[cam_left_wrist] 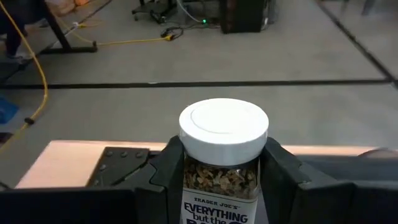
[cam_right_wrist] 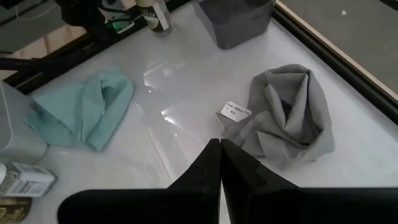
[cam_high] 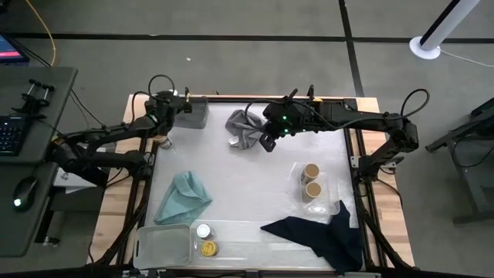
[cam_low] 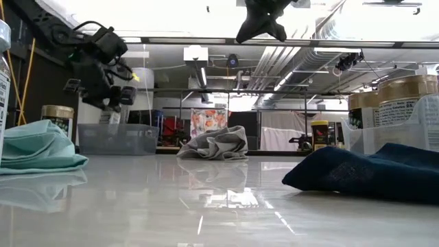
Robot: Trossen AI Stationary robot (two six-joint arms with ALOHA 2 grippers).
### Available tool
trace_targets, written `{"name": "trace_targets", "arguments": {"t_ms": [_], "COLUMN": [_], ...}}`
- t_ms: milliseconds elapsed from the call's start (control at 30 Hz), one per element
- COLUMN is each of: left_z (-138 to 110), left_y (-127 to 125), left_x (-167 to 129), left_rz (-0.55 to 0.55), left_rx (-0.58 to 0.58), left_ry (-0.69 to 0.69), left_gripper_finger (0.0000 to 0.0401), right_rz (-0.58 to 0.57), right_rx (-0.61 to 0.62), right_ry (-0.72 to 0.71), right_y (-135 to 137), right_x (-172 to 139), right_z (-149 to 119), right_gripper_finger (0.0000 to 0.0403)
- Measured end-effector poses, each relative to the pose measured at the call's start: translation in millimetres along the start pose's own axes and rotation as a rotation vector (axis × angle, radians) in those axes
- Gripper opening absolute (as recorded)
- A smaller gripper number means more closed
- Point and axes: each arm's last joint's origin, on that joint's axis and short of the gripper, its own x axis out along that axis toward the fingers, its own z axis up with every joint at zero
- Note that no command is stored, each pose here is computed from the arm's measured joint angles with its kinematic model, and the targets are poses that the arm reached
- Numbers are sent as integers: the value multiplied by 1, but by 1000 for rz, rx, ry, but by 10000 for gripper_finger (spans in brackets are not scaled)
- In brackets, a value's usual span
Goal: Sort spices by type
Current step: Put the top white seasoning bottle into the black bin
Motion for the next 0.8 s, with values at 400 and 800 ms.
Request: {"name": "trace_targets", "arguments": {"t_ms": [400,800], "left_z": [-6,-10], "left_y": [1,1], "left_x": [0,0], "left_rz": [-15,-33], "left_rx": [37,75], "left_ry": [-42,-2], "left_gripper_finger": [198,209], "right_rz": [2,5], "right_rx": [6,5], "right_ry": [-5,-4], "right_y": [0,0], "right_x": [0,0], "right_z": [1,0], "right_gripper_finger": [0,0]}}
